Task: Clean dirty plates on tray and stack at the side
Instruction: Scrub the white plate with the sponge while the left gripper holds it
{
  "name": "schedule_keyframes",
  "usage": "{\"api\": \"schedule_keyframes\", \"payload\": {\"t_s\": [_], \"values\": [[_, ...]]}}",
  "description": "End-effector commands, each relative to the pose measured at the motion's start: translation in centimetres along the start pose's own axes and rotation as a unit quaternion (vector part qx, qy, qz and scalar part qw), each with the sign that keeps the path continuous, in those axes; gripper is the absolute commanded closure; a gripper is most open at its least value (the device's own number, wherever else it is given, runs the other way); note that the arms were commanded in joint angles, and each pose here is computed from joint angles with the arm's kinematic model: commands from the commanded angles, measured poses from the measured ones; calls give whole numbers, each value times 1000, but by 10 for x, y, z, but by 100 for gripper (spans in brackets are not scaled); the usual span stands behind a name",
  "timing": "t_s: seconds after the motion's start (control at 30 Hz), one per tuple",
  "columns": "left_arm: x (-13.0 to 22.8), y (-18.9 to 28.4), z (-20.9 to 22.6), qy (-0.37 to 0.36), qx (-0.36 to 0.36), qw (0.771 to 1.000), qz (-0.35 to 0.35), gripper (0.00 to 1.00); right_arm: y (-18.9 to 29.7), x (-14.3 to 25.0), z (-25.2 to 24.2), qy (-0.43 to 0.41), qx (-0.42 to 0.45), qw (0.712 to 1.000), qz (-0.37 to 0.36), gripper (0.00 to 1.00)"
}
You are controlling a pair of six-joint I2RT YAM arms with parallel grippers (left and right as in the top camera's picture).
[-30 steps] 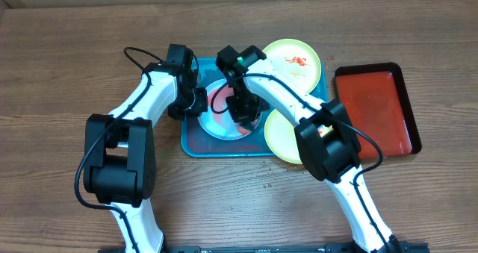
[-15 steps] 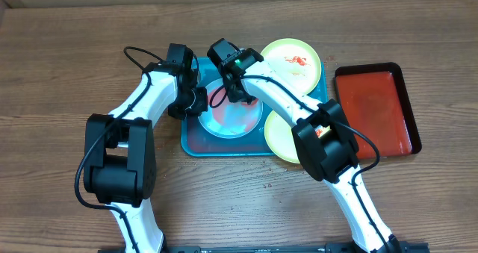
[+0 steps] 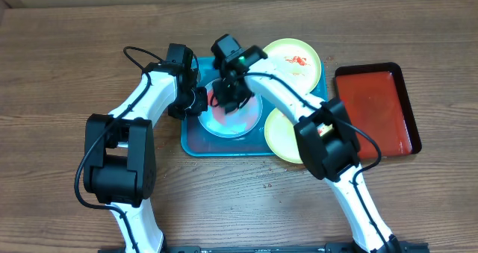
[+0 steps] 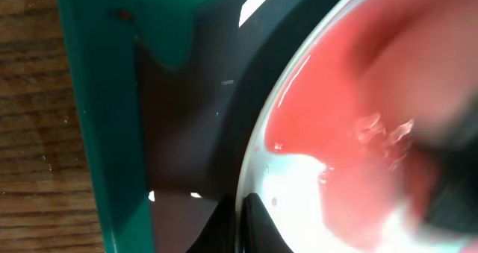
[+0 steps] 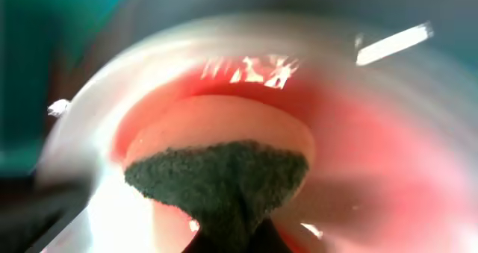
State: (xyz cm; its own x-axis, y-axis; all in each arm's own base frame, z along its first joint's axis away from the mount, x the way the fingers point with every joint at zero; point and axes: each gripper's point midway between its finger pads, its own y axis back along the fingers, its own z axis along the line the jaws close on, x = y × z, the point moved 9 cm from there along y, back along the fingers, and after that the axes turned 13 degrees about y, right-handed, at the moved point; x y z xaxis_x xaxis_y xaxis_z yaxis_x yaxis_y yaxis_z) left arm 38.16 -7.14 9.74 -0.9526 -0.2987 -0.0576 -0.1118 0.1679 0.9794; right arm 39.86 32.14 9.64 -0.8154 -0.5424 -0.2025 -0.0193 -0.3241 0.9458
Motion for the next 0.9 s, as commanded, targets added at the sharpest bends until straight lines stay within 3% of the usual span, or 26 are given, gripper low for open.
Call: {"api": "schedule_keyframes", "payload": {"t_s": [0.0,0.3,0.47,0.6,0.87], "values": [[5,-11,5,-9,-16,1000,13,96,-35,26,29,-3,-68,995,78,96],[5,-11,5,-9,-16,1000,13,96,-31,44,27,-59,-58,987,138,96],[5,-11,5,-9,-16,1000,13,96,-26,52,4,-101,84,979,154,96],[5,-11,5,-9,-16,1000,13,96,-17,56,-21,-171,211,952,140,96],[5,-11,5,35,-17,999,12,96,-12,47,-47,-252,249,931,90,96]]}}
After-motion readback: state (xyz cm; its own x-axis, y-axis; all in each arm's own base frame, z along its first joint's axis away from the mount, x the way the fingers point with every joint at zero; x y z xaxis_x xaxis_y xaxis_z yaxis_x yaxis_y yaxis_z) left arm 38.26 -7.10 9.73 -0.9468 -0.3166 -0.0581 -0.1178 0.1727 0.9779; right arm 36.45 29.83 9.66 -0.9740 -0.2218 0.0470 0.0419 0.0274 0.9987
